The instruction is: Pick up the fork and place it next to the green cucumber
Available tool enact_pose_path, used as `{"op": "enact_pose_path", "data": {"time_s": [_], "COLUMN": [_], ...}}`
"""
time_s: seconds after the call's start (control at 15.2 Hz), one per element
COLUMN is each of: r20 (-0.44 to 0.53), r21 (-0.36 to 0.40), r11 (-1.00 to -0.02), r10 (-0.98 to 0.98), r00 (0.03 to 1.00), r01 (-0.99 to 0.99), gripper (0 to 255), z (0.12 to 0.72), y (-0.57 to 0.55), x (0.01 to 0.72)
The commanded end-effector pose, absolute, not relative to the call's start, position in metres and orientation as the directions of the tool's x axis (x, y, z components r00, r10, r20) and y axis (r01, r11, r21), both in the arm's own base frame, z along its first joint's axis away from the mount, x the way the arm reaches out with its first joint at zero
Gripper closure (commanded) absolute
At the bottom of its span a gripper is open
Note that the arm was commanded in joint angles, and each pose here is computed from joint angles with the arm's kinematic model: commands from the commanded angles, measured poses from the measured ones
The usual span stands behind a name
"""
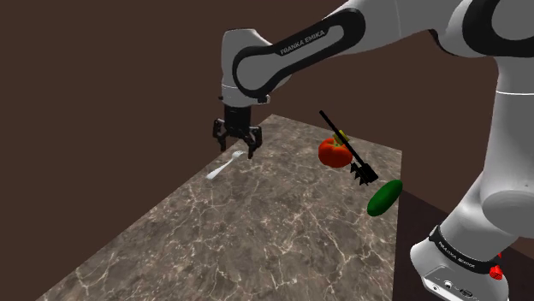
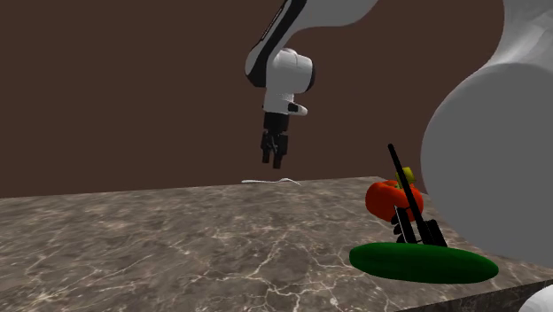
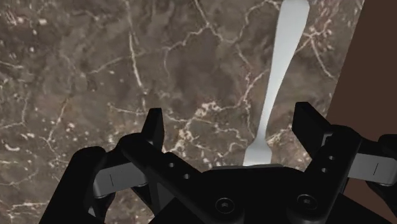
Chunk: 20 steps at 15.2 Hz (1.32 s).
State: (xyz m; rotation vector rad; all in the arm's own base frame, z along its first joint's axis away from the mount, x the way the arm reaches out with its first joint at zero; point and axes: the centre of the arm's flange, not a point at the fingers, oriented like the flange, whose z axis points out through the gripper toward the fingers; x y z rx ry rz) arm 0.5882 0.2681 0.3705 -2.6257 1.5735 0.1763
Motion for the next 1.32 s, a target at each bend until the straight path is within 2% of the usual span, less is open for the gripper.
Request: {"op": "enact_pose_path", "data": {"time_s": [0.0,0.13,0.66,1.19,1.25], "r20": [-0.141,-0.145,-0.145,-0.145,-0.145], "r21": [-0.009,-0.012,-0.012,-0.012,-0.012], "r11": [-0.412,-0.356,-0.356,-0.356,-0.356], "r10": [-0.901,-0.924,-0.924,-0.924,-0.924], "r00": [0.409,0.354,0.354,0.354,0.354], "r01": [-0.911,-0.934,-0.934,-0.934,-0.934], "gripper": [0,0,0,0,255], "z": [0.358,0.349,0.31,0.31,0.31], "y": [0.272,0.275,0.28,0.28,0.28], "x": [0.611,0.634,0.632,0.632,0.632]}}
